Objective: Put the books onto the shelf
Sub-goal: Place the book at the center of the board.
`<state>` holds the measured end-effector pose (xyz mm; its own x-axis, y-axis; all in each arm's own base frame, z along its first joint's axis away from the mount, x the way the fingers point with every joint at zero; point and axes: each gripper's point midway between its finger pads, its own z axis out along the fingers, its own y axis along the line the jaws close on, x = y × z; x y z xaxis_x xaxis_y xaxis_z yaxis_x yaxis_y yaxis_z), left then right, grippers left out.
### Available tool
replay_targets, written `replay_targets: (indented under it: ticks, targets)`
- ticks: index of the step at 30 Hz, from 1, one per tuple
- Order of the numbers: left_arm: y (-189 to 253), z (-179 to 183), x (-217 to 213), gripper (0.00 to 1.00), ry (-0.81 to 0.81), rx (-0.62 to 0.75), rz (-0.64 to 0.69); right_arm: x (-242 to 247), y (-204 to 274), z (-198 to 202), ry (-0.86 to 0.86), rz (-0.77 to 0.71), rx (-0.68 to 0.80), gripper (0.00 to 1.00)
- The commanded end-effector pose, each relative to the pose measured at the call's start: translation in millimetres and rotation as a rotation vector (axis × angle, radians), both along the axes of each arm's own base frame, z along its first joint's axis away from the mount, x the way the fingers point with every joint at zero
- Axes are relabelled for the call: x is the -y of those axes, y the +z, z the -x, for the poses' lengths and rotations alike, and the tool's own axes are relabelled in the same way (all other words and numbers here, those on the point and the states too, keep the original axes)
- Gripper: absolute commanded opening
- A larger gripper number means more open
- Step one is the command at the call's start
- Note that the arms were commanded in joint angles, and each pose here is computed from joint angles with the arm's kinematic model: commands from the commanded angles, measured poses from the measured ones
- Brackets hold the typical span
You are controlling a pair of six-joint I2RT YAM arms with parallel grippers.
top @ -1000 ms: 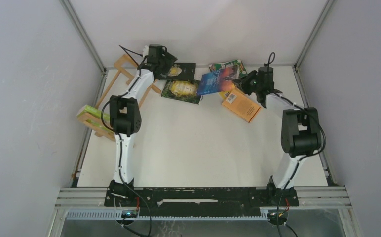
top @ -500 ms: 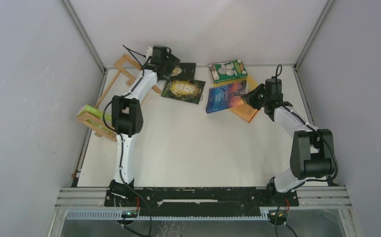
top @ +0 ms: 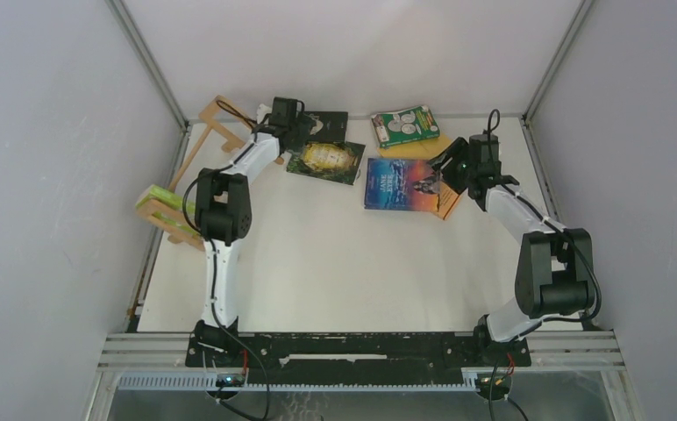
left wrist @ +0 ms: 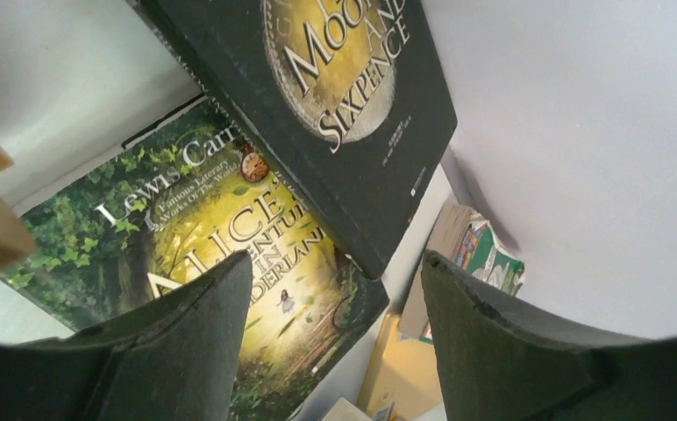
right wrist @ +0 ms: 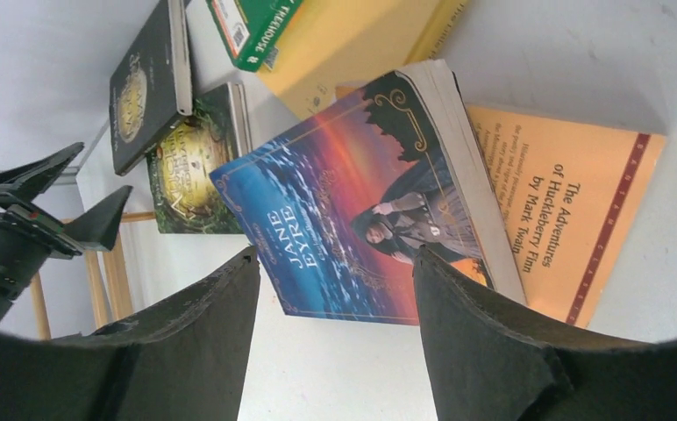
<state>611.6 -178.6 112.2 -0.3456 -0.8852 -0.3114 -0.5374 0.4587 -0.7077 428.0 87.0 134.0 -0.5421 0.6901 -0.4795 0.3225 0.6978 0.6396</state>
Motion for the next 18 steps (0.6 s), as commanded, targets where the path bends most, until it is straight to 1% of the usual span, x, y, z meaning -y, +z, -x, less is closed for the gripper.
replay_targets:
  ticks: [1, 10, 18]
  targets:
    - [43.5, -3.7, -1.7, 0.75, 0.111, 0.086, 0.088, 0.5, 30.2, -18.6, -0.005, 0.028, 0.094, 0.71]
    - [40.3, -7.9, 18.0, 0.75, 0.168, 0.083, 0.134, -3.9, 43.4, -27.9, 0.009, 0.013, 0.12, 0.71]
    - [70.5, -26.0, 47.5, 0.75, 0.15, 0.155, 0.1, -0.8, 51.1, -39.2, 0.016, -0.003, 0.135, 0.71]
